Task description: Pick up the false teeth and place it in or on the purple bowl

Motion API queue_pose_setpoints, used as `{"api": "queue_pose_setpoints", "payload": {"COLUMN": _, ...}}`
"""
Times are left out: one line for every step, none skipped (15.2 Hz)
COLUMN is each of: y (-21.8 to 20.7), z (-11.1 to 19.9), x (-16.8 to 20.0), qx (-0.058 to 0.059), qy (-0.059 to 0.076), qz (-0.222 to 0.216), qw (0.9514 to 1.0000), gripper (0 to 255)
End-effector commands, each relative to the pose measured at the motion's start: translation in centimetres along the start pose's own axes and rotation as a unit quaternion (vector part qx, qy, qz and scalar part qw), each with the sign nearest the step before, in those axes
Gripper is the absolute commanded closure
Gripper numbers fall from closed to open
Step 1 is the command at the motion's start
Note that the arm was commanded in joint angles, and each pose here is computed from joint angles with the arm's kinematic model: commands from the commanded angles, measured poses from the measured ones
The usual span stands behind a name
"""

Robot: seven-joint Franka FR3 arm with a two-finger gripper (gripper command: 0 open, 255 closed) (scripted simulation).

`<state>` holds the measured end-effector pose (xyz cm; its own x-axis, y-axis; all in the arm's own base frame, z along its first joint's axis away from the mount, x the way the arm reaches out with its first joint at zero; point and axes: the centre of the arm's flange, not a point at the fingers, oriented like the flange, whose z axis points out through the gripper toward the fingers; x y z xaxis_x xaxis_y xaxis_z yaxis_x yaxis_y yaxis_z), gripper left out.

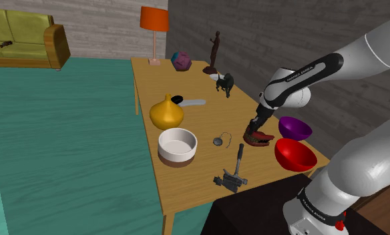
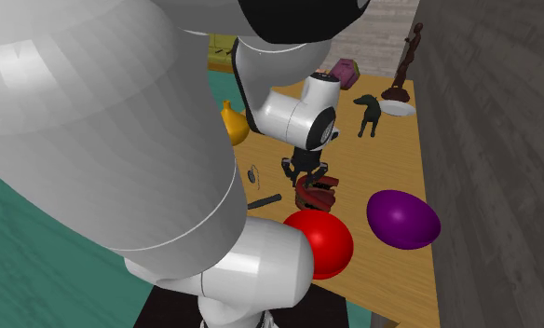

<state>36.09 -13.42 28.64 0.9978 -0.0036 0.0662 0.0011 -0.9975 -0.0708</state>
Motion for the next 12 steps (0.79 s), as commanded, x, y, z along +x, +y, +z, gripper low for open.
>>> {"api": "queue_pose_setpoints", "payload": {"y": 0.0, "z": 0.0, "x": 0.0, "qx": 0.000, "qy": 0.000, "qz": 0.000, "qw": 1.0000, "gripper": 255}}
{"api": "queue_pose_setpoints", "payload": {"y": 0.0, "z": 0.0, "x": 0.0, "qx": 0.000, "qy": 0.000, "qz": 0.000, "qw": 1.0000, "gripper": 255}}
{"api": "queue_pose_setpoints", "payload": {"y": 0.0, "z": 0.0, "x": 0.0, "qx": 0.000, "qy": 0.000, "qz": 0.000, "qw": 1.0000, "gripper": 255}}
{"api": "queue_pose_setpoints", "payload": {"y": 0.0, "z": 0.0, "x": 0.0, "qx": 0.000, "qy": 0.000, "qz": 0.000, "qw": 1.0000, "gripper": 255}}
{"api": "queue_pose_setpoints", "payload": {"y": 0.0, "z": 0.0, "x": 0.0, "qx": 0.000, "qy": 0.000, "qz": 0.000, "qw": 1.0000, "gripper": 255}}
{"api": "queue_pose_setpoints", "payload": {"y": 0.0, "z": 0.0, "x": 0.0, "qx": 0.000, "qy": 0.000, "qz": 0.000, "qw": 1.0000, "gripper": 255}}
{"api": "queue_pose_setpoints", "payload": {"y": 0.0, "z": 0.0, "x": 0.0, "qx": 0.000, "qy": 0.000, "qz": 0.000, "qw": 1.0000, "gripper": 255}}
{"api": "queue_pose_setpoints", "payload": {"y": 0.0, "z": -0.5, "x": 0.0, "qx": 0.000, "qy": 0.000, "qz": 0.000, "qw": 1.0000, "gripper": 255}}
{"api": "queue_pose_setpoints", "payload": {"y": -0.1, "z": -1.0, "x": 0.1, "qx": 0.000, "qy": 0.000, "qz": 0.000, "qw": 1.0000, "gripper": 255}}
{"api": "queue_pose_setpoints", "payload": {"y": -0.1, "z": -1.6, "x": 0.1, "qx": 0.000, "qy": 0.000, "qz": 0.000, "qw": 1.0000, "gripper": 255}}
{"api": "queue_pose_setpoints", "payload": {"y": -0.2, "z": -2.1, "x": 0.1, "qx": 0.000, "qy": 0.000, "qz": 0.000, "qw": 1.0000, "gripper": 255}}
{"api": "queue_pose_setpoints", "payload": {"y": -0.2, "z": -2.6, "x": 0.2, "qx": 0.000, "qy": 0.000, "qz": 0.000, "qw": 1.0000, "gripper": 255}}
